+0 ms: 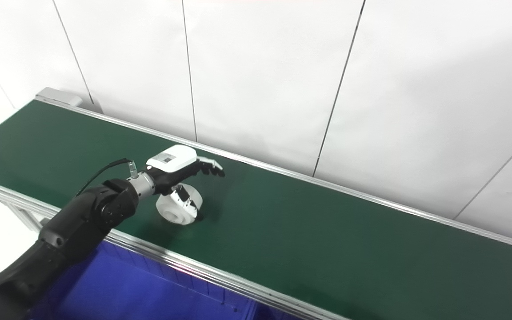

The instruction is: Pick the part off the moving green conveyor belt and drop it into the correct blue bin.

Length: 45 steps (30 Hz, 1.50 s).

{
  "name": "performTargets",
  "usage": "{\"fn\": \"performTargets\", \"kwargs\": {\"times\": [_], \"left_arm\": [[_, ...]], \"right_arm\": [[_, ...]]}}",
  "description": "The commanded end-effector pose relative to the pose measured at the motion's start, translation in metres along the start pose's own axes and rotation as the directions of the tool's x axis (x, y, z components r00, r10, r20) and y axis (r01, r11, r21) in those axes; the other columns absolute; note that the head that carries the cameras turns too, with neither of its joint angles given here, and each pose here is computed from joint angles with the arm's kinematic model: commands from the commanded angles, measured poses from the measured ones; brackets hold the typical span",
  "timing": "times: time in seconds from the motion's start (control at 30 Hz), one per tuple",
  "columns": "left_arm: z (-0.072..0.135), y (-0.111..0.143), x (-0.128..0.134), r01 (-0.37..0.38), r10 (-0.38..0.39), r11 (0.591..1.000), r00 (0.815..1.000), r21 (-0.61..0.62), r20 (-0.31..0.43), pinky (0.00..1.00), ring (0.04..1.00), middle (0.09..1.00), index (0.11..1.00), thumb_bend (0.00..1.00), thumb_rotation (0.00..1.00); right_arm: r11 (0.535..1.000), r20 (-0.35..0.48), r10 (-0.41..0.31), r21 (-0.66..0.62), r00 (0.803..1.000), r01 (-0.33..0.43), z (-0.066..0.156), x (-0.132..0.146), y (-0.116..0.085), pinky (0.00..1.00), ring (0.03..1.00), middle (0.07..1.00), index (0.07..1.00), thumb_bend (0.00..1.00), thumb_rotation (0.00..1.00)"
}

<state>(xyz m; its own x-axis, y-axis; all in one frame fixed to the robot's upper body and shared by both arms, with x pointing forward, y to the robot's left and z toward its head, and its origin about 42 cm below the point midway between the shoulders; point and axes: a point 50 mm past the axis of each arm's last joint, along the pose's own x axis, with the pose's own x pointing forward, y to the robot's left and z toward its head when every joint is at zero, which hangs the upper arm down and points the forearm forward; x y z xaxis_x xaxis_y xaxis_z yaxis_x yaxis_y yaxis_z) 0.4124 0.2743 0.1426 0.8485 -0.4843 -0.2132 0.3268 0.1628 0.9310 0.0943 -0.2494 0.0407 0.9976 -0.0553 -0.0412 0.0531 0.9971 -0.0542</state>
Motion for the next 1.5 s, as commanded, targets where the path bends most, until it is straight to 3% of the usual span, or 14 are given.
{"fn": "performTargets", "kwargs": {"times": [0.0, 0.13, 0.3, 0.37, 0.5, 0.53, 0.57, 0.6, 0.67, 0.83, 1.03, 1.13, 1.3, 1.47], "left_arm": [[-0.008, 0.035, 0.004, 0.008, -0.007, 0.999, 1.0, 0.037, -0.015, 0.6, 0.743, 0.794, 0.791, 0.95, 0.28], [-0.009, 0.035, 0.004, 0.131, -0.13, 0.991, 0.989, 0.018, -0.07, 0.65, 0.781, 0.816, 0.805, 0.96, 0.31], [-0.009, 0.031, 0.004, 0.152, -0.144, 0.985, 0.985, 0.077, -0.093, 0.64, 0.773, 0.812, 0.799, 1.0, 0.33], [-0.008, 0.029, 0.005, 0.112, -0.1, 0.984, 0.991, 0.136, -0.094, 0.64, 0.758, 0.797, 0.789, 0.98, 0.28], [-0.008, 0.018, 0.007, -0.044, 0.058, 0.971, 0.997, 0.233, -0.052, 0.51, 0.615, 0.675, 0.668, 0.9, 0.06], [-0.008, 0.016, 0.008, -0.072, 0.084, 0.967, 0.996, 0.242, -0.039, 0.46, 0.567, 0.638, 0.633, 0.84, 0.03], [-0.008, 0.014, 0.009, -0.094, 0.104, 0.964, 0.994, 0.25, -0.028, 0.42, 0.523, 0.609, 0.565, 0.69, 0.04], [-0.009, 0.013, 0.009, -0.108, 0.117, 0.961, 0.993, 0.256, -0.021, 0.36, 0.457, 0.526, 0.534, 0.59, 0.02], [-0.007, 0.011, 0.01, -0.147, 0.152, 0.952, 0.988, 0.268, 0.002, 0.28, 0.366, 0.456, 0.523, 0.54, 0.0], [-0.003, 0.01, 0.009, -0.198, 0.192, 0.95, 0.98, 0.239, 0.049, 0.22, 0.295, 0.411, 0.52, 0.52, 0.0], [0.004, 0.014, 0.008, -0.236, 0.223, 0.954, 0.971, 0.184, 0.091, 0.27, 0.372, 0.461, 0.506, 0.52, 0.0], [0.01, 0.019, 0.006, -0.271, 0.257, 0.954, 0.96, 0.131, 0.111, 0.22, 0.3, 0.416, 0.516, 0.52, 0.0], [0.018, 0.029, -0.003, -0.297, 0.285, 0.952, 0.948, 0.072, 0.145, 0.28, 0.365, 0.45, 0.511, 0.52, 0.0], [0.026, 0.037, -0.021, -0.32, 0.307, 0.946, 0.937, 0.056, 0.165, 0.18, 0.246, 0.466, 0.493, 0.52, 0.0]], "right_arm": [[1.0, 0.081, 0.002, 0.009, 0.997, -0.003, 0.013, 0.002, 0.002, 1.0, 1.0, 1.0, 1.0, 0.78, 1.0], [1.0, 0.081, 0.003, 0.016, 0.997, -0.005, 0.013, 0.002, 0.003, 1.0, 1.0, 1.0, 1.0, 0.8, 1.0], [1.0, 0.081, 0.005, 0.023, 0.997, -0.007, 0.014, 0.002, 0.004, 1.0, 1.0, 1.0, 1.0, 0.8, 1.0], [1.0, 0.082, 0.004, 0.02, 0.997, -0.006, 0.014, 0.002, 0.004, 1.0, 1.0, 1.0, 1.0, 0.81, 1.0], [1.0, 0.083, 0.008, 0.018, 0.996, -0.01, 0.013, 0.003, 0.004, 1.0, 1.0, 1.0, 1.0, 0.81, 1.0], [1.0, 0.082, 0.01, 0.016, 0.997, -0.012, 0.013, 0.003, 0.004, 1.0, 1.0, 1.0, 1.0, 0.81, 1.0], [1.0, 0.081, 0.012, 0.015, 0.997, -0.013, 0.013, 0.002, 0.004, 1.0, 1.0, 1.0, 1.0, 0.81, 1.0], [1.0, 0.081, 0.012, 0.015, 0.997, -0.013, 0.014, 0.002, 0.004, 1.0, 1.0, 1.0, 1.0, 0.81, 1.0], [1.0, 0.08, 0.013, 0.009, 0.997, -0.014, 0.014, 0.002, 0.004, 1.0, 1.0, 1.0, 1.0, 0.8, 1.0], [1.0, 0.078, 0.013, 0.012, 0.997, -0.014, 0.014, 0.002, 0.005, 1.0, 1.0, 1.0, 1.0, 0.81, 1.0], [1.0, 0.08, 0.018, 0.008, 0.997, -0.019, 0.014, 0.003, 0.005, 1.0, 1.0, 1.0, 1.0, 0.81, 1.0], [1.0, 0.074, 0.018, 0.006, 0.997, -0.019, 0.013, 0.003, 0.005, 1.0, 1.0, 1.0, 1.0, 0.82, 1.0], [1.0, 0.071, 0.018, 0.007, 0.997, -0.019, 0.014, 0.003, 0.005, 1.0, 1.0, 1.0, 1.0, 0.81, 1.0], [1.0, 0.073, 0.019, 0.014, 0.997, -0.02, 0.018, 0.003, 0.005, 1.0, 1.0, 1.0, 1.0, 0.8, 1.0]]}}
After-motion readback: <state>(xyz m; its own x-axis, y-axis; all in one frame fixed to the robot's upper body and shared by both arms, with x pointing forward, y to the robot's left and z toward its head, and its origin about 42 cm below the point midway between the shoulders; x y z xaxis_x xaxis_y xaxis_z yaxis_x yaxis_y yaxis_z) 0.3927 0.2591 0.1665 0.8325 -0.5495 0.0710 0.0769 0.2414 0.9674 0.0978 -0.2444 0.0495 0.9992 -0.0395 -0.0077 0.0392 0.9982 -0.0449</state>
